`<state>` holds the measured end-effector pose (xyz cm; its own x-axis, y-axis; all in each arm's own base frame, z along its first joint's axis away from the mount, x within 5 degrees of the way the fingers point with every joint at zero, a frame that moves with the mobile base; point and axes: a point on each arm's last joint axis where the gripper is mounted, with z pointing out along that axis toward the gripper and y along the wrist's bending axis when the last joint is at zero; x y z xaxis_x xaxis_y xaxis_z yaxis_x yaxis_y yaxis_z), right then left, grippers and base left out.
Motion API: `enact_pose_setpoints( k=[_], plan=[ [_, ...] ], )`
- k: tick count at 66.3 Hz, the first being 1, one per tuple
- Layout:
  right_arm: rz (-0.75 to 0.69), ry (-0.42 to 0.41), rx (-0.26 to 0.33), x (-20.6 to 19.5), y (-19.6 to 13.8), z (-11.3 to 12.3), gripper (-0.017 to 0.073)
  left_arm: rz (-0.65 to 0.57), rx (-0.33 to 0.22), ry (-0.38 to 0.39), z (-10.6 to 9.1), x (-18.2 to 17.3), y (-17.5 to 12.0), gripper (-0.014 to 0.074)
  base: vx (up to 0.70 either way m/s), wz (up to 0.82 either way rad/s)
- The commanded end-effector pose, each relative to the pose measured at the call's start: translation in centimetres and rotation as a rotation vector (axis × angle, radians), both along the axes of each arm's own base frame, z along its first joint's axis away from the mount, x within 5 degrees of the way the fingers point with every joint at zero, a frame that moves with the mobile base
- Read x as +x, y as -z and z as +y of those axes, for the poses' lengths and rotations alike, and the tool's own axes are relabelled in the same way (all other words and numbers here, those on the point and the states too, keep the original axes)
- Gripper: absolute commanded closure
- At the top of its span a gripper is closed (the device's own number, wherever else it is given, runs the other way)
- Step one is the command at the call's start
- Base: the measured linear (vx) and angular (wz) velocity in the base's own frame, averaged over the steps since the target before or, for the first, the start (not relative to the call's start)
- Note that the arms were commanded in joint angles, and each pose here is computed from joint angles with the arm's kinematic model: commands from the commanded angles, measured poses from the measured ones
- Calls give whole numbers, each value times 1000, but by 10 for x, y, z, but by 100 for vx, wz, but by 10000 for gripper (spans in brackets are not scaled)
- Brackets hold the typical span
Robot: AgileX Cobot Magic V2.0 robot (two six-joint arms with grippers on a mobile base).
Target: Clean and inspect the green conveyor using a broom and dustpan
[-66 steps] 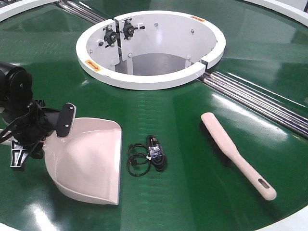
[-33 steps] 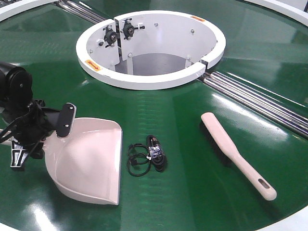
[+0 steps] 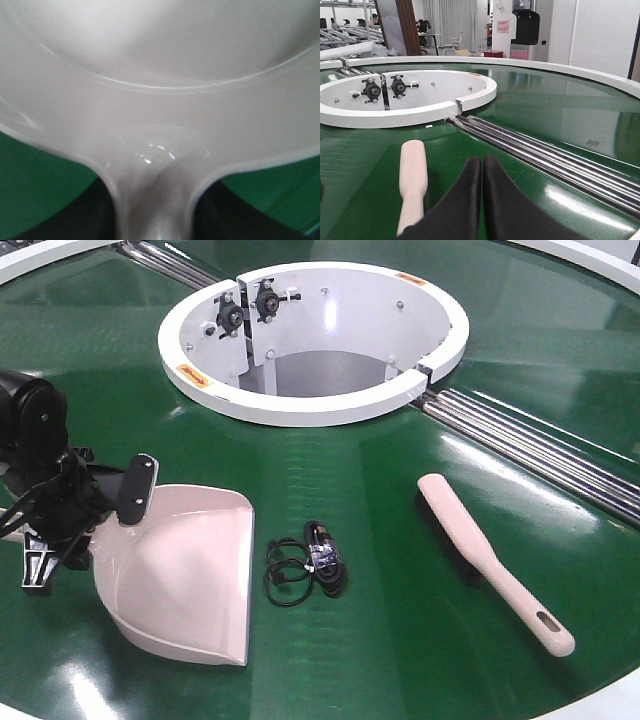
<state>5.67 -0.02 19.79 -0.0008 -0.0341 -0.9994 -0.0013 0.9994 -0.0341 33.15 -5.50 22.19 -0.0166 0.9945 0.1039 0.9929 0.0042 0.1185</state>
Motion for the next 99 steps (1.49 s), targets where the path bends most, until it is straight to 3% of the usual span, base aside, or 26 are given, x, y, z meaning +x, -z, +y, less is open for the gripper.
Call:
enact_pose_setpoints(
  k=[1, 19, 30, 52, 58, 65, 77, 89, 99],
  plan=[
    [-79, 0, -3, -1, -6, 0, 568, -91, -32, -9, -3, 1, -23, 600, 0, 0],
    [-259, -16, 17, -4, -25, 1, 568, -91, -32, -9, -3, 1, -23, 600, 0, 0],
    [-276, -14, 38, -8, -55, 1, 568, -91, -32, -9, -3, 1, -23, 600, 0, 0],
    [10, 13, 40, 21, -119, -1, 568, -91, -32, -9, -3, 1, -23, 600, 0, 0],
    [138, 20, 55, 34, -121, -1, 568, -91, -32, -9, -3, 1, -23, 600, 0, 0],
    [272, 14, 116, 46, -117, 0, 568, -91, -32, -9, -3, 1, -23, 600, 0, 0],
    [324, 15, 131, 59, -111, 1, 568, -91, -32, -9, -3, 1, -23, 600, 0, 0],
    [391, 19, 118, 64, -107, 1, 557, -91, -32, -9, -3, 1, -23, 600, 0, 0],
    [515, 18, 88, 69, -110, 1, 494, -91, -32, -9, -3, 1, -23, 600, 0, 0]
  ],
)
